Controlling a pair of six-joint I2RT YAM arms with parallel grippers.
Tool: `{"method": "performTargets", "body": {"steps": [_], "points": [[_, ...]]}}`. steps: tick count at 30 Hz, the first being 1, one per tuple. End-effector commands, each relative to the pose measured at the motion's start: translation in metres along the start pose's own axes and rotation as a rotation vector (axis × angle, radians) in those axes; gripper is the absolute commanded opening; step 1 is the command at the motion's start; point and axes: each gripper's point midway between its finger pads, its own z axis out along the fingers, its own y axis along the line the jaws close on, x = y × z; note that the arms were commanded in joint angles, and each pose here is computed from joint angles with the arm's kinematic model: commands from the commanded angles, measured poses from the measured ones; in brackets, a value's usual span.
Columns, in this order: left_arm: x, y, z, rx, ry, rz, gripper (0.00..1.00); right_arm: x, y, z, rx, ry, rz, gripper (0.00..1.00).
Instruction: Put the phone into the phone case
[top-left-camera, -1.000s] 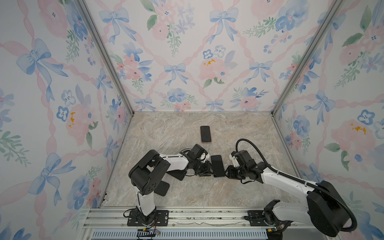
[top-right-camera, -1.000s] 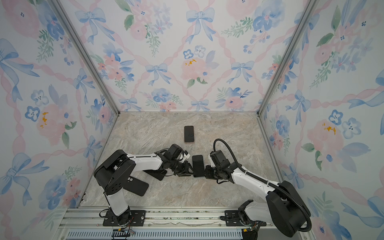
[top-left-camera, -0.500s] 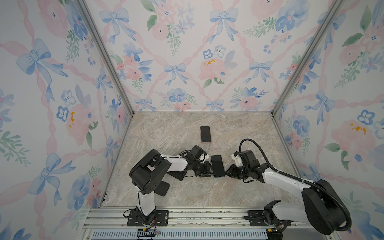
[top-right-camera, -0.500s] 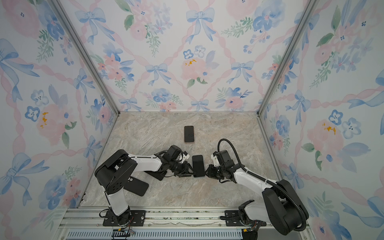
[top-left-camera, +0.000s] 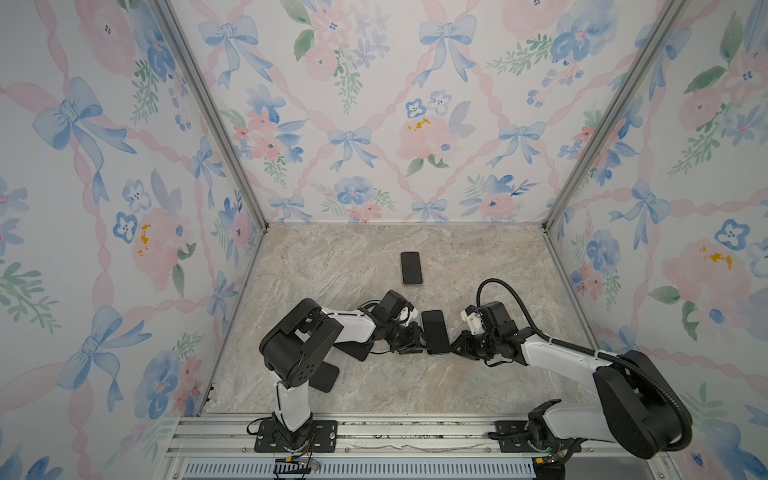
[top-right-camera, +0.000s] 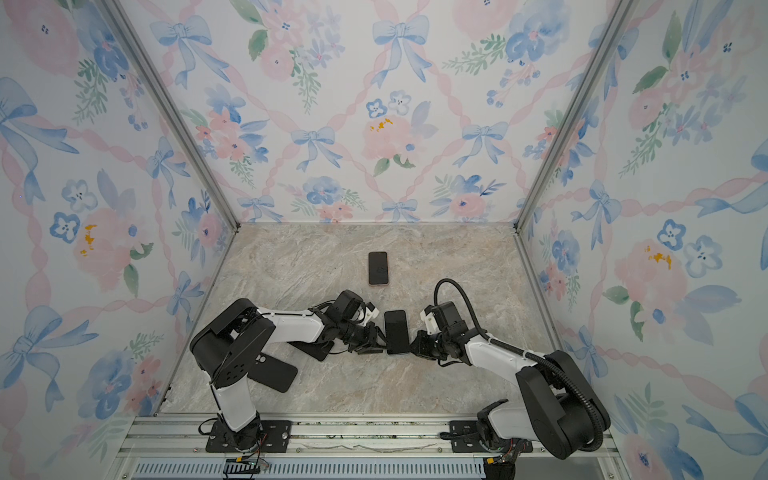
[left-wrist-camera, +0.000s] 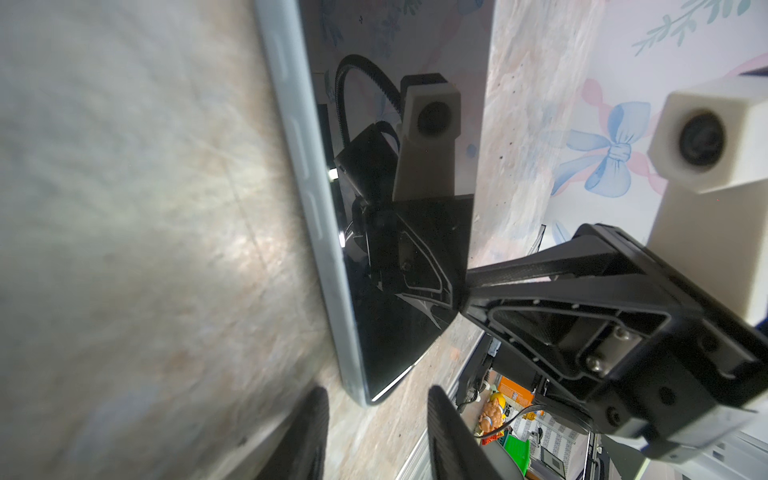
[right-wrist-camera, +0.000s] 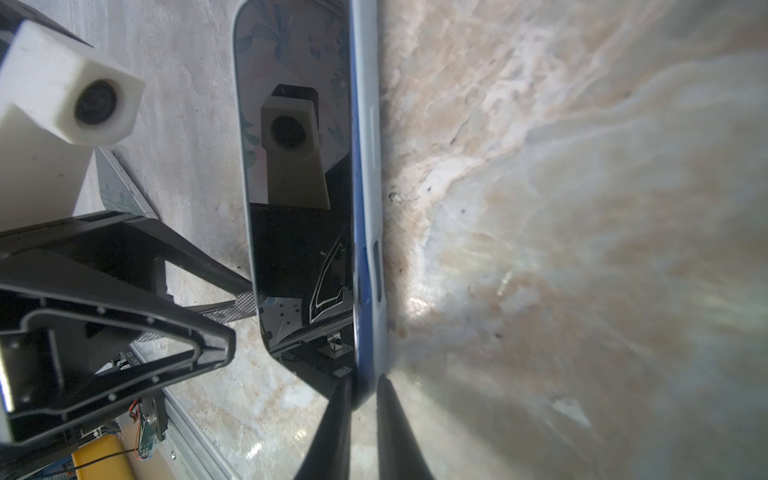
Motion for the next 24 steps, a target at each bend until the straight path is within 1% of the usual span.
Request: {"method": "performTargets", "body": {"steps": [1,8,24], "points": [[0.003,0.014,0.004,-0.021,0.014,-0.026,0.41,0.006,-0.002,0.004,-0.009,0.018,0.003,0.15],[0.003,0.015,0.004,-0.021,0.014,-0.027,0.4,0.01,-0.002,0.009,-0.006,0.033,0.002,0.13],[0.001,0.018,0.003,-0.022,0.012,-0.032,0.4,0.022,-0.01,0.022,0.075,0.07,-0.019,0.11]]}}
